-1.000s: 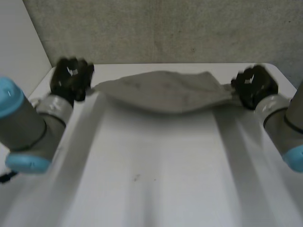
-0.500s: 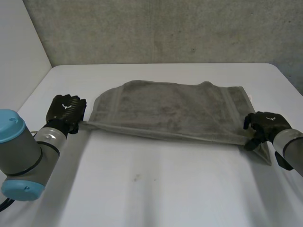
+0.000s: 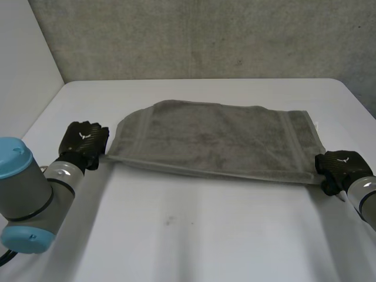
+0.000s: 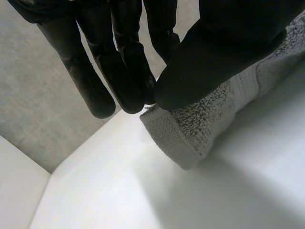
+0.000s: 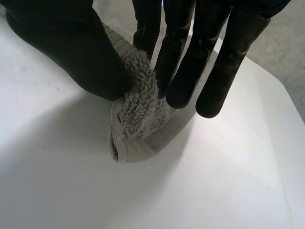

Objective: Fold the towel.

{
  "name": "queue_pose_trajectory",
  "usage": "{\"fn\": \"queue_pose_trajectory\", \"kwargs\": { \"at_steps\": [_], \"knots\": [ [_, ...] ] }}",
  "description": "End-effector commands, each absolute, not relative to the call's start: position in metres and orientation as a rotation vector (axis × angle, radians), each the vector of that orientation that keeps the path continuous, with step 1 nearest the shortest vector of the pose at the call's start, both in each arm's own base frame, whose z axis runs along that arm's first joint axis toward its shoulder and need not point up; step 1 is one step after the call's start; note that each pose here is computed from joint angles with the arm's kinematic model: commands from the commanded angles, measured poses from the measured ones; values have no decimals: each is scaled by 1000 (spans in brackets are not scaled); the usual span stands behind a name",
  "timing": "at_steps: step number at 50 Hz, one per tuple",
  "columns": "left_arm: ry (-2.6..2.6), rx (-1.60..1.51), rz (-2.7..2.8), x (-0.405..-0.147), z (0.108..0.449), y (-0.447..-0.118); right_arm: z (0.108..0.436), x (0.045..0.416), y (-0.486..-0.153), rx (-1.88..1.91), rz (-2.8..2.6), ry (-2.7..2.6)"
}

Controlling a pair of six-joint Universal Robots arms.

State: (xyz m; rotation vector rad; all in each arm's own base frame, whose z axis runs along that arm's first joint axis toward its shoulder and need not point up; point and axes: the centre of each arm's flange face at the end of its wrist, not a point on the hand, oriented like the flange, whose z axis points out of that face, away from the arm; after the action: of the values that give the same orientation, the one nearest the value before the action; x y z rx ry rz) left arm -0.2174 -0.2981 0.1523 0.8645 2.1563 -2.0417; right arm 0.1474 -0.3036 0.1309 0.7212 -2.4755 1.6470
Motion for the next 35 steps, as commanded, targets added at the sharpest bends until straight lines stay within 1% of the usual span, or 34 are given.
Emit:
{"fn": "queue_pose_trajectory", "kwargs": {
  "at_steps": [1, 2, 3, 4, 5, 7, 8, 10, 11, 12, 13, 14, 15, 17, 21, 23, 24, 26, 27, 29, 30, 31, 32, 34, 35],
  "knots": [
    [2280, 923, -1892, -214, 156, -275, 136, 149, -300, 915, 1572, -2376],
    [2314, 938, -1846, -212, 160, -267, 144, 148, -295, 971, 1530, -2348],
    [2314, 938, -1846, -212, 160, -267, 144, 148, -295, 972, 1530, -2347],
    [2343, 953, -1797, -208, 164, -259, 153, 148, -288, 1041, 1477, -2323],
    [2344, 953, -1796, -208, 164, -259, 153, 148, -288, 1042, 1477, -2322],
    [2372, 1007, -1702, -203, 172, -243, 171, 147, -271, 1193, 1320, -2289],
    [2372, 1008, -1702, -203, 172, -243, 171, 147, -271, 1193, 1319, -2288],
    [2343, 1104, -1609, -198, 185, -226, 186, 135, -254, 1284, 1130, -2288],
    [2343, 1104, -1609, -198, 185, -226, 186, 135, -254, 1284, 1129, -2288],
    [2325, 1156, -1564, -196, 190, -218, 196, 126, -249, 1295, 1062, -2274],
    [2325, 1156, -1564, -196, 190, -218, 205, 121, -247, 1299, 1035, -2262],
    [2308, 1204, -1528, -195, 195, -210, 205, 121, -247, 1299, 1034, -2262],
    [2293, 1239, -1501, -194, 198, -205, 213, 117, -251, 1282, 1047, -2234],
    [2275, 1263, -1492, -194, 201, -203, 217, 115, -254, 1268, 1064, -2214],
    [2249, 1267, -1517, -195, 204, -208, 219, 120, -258, 1278, 1108, -2182],
    [2211, 1274, -1590, -200, 208, -218, 216, 122, -263, 1276, 1125, -2175],
    [2210, 1274, -1590, -200, 208, -218, 216, 122, -263, 1276, 1125, -2175],
    [2184, 1303, -1650, -209, 202, -232, 204, 131, -278, 1272, 1178, -2168],
    [2183, 1303, -1651, -209, 202, -232, 204, 131, -278, 1272, 1178, -2168],
    [2123, 1298, -1729, -219, 198, -255, 199, 151, -293, 1276, 1266, -2137],
    [2122, 1297, -1730, -219, 198, -255, 199, 151, -293, 1276, 1267, -2137],
    [2094, 1289, -1764, -224, 196, -267, 197, 156, -302, 1257, 1298, -2129],
    [2094, 1289, -1765, -224, 196, -268, 197, 156, -302, 1257, 1298, -2129],
    [2046, 1291, -1830, -239, 190, -291, 189, 157, -321, 1195, 1308, -2133],
    [2045, 1291, -1830, -239, 190, -291, 189, 157, -321, 1195, 1308, -2133]
  ]
}}
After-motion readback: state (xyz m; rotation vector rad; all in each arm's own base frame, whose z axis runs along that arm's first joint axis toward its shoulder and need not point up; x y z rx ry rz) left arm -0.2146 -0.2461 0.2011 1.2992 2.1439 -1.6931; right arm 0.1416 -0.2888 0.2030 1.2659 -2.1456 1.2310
